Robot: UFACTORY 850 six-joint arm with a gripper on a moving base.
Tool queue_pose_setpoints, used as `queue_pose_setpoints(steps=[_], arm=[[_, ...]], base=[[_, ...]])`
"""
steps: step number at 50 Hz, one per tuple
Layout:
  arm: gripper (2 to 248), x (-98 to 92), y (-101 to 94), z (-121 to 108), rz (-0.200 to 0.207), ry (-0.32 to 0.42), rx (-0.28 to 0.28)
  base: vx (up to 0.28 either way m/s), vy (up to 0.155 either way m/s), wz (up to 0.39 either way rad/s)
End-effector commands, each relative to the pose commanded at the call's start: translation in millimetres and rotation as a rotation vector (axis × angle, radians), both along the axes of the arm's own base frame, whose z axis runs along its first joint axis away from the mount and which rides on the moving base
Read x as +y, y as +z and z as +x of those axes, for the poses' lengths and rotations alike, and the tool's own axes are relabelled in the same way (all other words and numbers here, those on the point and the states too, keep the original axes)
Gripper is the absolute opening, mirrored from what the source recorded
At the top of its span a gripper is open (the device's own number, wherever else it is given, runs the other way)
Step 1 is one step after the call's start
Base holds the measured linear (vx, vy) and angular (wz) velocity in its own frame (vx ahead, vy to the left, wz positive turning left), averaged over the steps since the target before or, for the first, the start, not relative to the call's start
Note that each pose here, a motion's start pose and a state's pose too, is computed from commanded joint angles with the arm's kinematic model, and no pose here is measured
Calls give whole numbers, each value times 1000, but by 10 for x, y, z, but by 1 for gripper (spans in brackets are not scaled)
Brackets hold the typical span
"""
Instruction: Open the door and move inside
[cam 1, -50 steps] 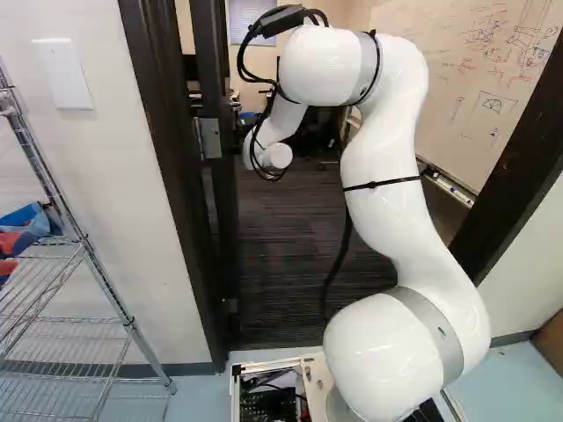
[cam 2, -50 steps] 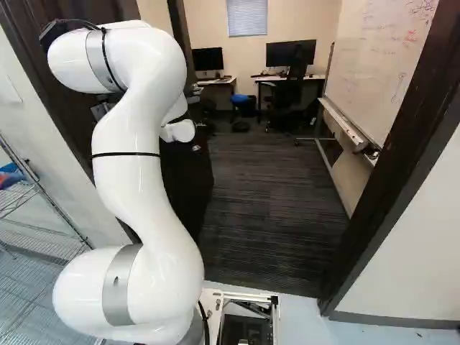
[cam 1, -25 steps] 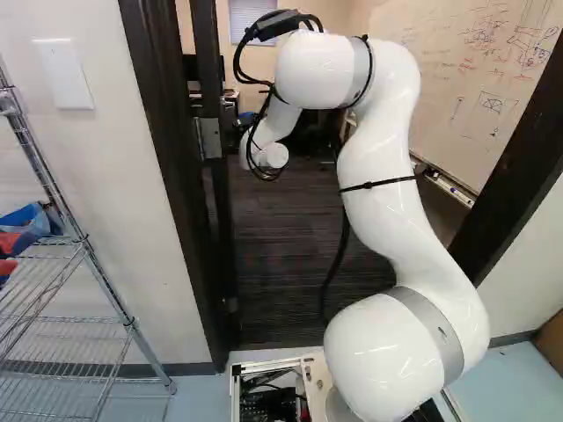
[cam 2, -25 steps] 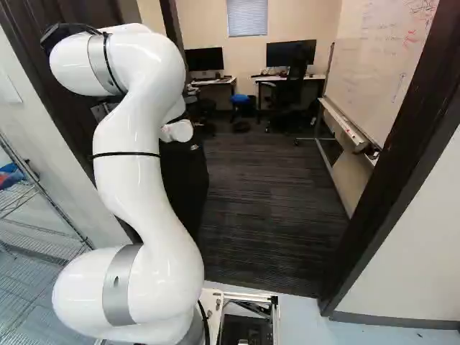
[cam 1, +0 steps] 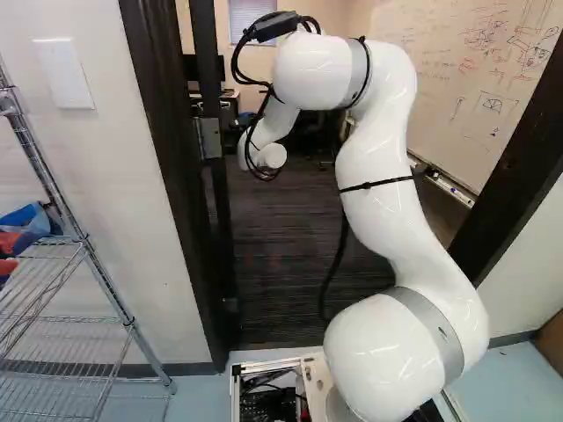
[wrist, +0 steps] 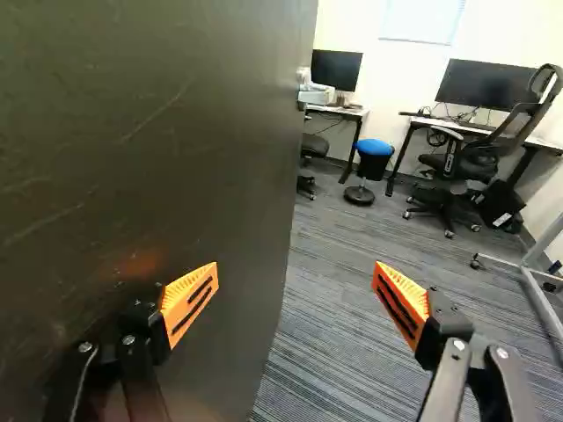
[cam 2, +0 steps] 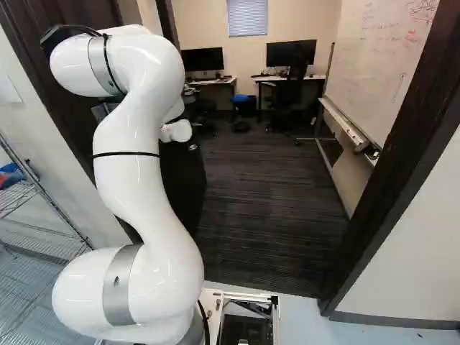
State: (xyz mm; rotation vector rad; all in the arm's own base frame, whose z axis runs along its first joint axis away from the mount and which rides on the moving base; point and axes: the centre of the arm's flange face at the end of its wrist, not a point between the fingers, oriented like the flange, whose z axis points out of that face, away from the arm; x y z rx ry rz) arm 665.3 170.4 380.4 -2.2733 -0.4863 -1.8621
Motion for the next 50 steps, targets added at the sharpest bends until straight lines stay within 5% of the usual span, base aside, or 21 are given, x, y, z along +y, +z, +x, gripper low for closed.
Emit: queue_pose_setpoints(steps=[50], arm=[[247, -678, 33, -49, -3, -97, 15]], base=[[0, 0, 0]])
